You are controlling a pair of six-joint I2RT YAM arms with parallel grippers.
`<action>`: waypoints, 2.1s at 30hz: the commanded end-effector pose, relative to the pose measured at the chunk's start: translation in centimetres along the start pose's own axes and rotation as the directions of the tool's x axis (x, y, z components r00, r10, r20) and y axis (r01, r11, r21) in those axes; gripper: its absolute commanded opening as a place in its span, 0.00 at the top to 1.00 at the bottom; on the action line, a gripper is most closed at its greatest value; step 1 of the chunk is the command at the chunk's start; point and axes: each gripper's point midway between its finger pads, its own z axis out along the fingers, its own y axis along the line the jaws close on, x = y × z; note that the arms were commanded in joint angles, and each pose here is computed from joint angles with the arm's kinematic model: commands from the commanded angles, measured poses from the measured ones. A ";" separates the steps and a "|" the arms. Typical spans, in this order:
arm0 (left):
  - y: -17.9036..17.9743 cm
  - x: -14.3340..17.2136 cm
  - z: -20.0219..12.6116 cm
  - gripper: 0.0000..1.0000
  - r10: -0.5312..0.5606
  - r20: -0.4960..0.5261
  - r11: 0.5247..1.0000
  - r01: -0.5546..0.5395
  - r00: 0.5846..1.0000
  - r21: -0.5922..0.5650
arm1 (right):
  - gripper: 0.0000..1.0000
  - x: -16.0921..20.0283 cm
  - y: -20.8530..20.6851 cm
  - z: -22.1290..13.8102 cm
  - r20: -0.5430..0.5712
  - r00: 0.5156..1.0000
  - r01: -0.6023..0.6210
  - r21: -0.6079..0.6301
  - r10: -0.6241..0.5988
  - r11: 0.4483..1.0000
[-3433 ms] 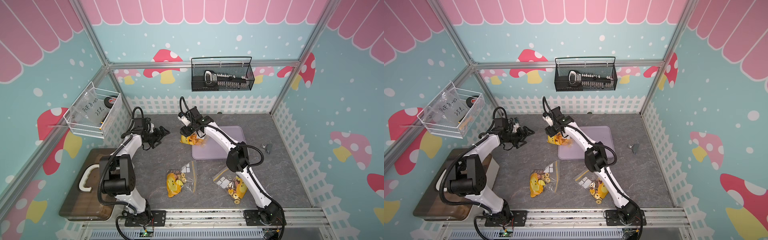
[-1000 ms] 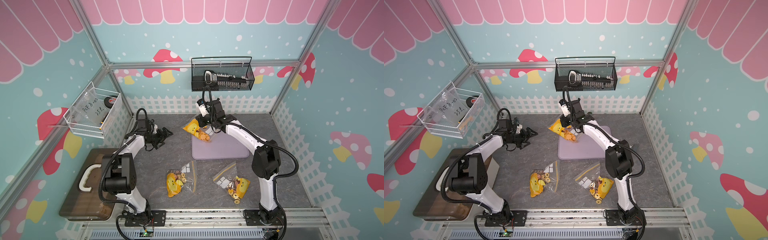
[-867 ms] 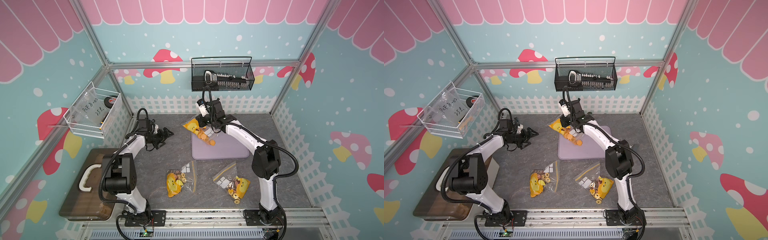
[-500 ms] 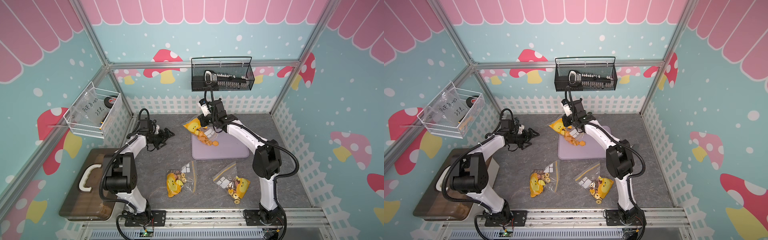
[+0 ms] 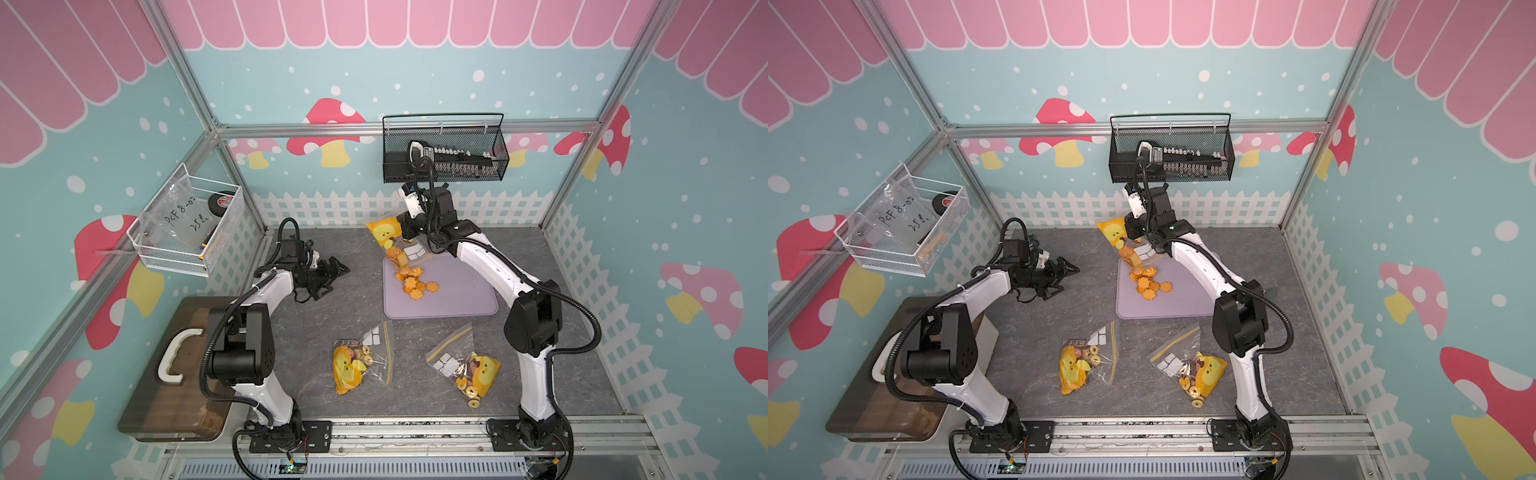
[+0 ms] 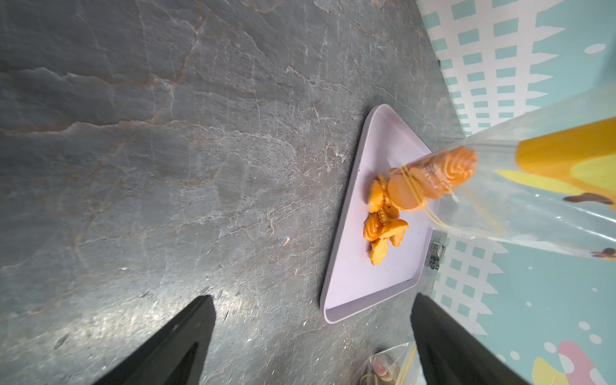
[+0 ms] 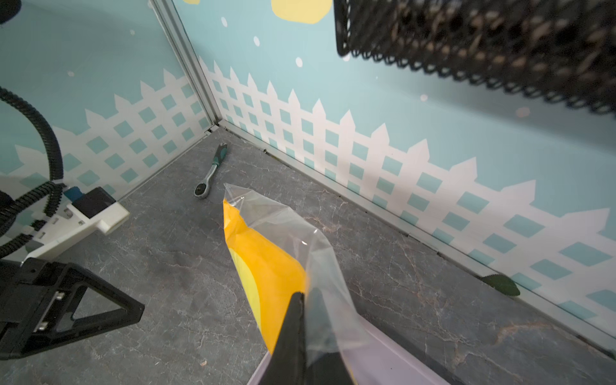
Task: Pour cookies out of the ziploc bag
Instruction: 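Pour the cookies out of the ziploc bag onto the tray.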
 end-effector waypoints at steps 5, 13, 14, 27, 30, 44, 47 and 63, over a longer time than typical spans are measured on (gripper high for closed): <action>-0.3 -0.4 0.2 0.04 0.015 0.007 1.000 -0.015 1.000 0.002 | 1.00 2.2 -0.7 1.9 -0.042 0.999 0.008 0.010 -0.008 1.000; -0.2 -0.7 0.2 0.04 0.012 0.008 1.000 -0.012 1.000 0.004 | 1.00 3.3 -0.9 0.5 -0.066 0.997 0.030 0.037 -0.027 0.999; -0.2 -0.7 0.2 0.04 0.010 0.007 1.000 -0.010 1.000 0.005 | 1.00 3.5 -0.9 0.3 -0.071 0.997 0.034 0.039 -0.031 0.999; -0.3 -0.7 0.2 0.04 0.005 0.006 1.000 -0.005 1.000 0.012 | 1.00 4.1 -2.5 -3.8 -0.091 0.994 0.065 0.111 -0.055 0.992; -0.2 -0.6 0.2 0.04 0.003 0.005 1.000 -0.003 1.000 0.011 | 1.00 3.2 -2.9 -5.4 -0.077 0.995 0.073 0.133 -0.063 0.988; -0.2 -0.6 0.1 0.03 0.007 0.006 1.000 -0.007 1.000 0.012 | 1.00 4.3 -2.5 -9.6 -0.083 0.996 0.024 0.137 -0.012 0.990; -0.2 -0.5 0.1 0.03 0.008 0.007 1.000 -0.008 1.000 0.011 | 1.00 3.8 -2.6 -10.4 -0.020 1.000 0.016 0.159 -0.012 0.987; -2.5 -2.0 -5.3 0.02 0.092 0.159 0.996 -0.090 0.983 -0.022 | 1.00 -1.2 4.1 -9.1 0.056 0.986 -0.149 -0.091 0.154 0.985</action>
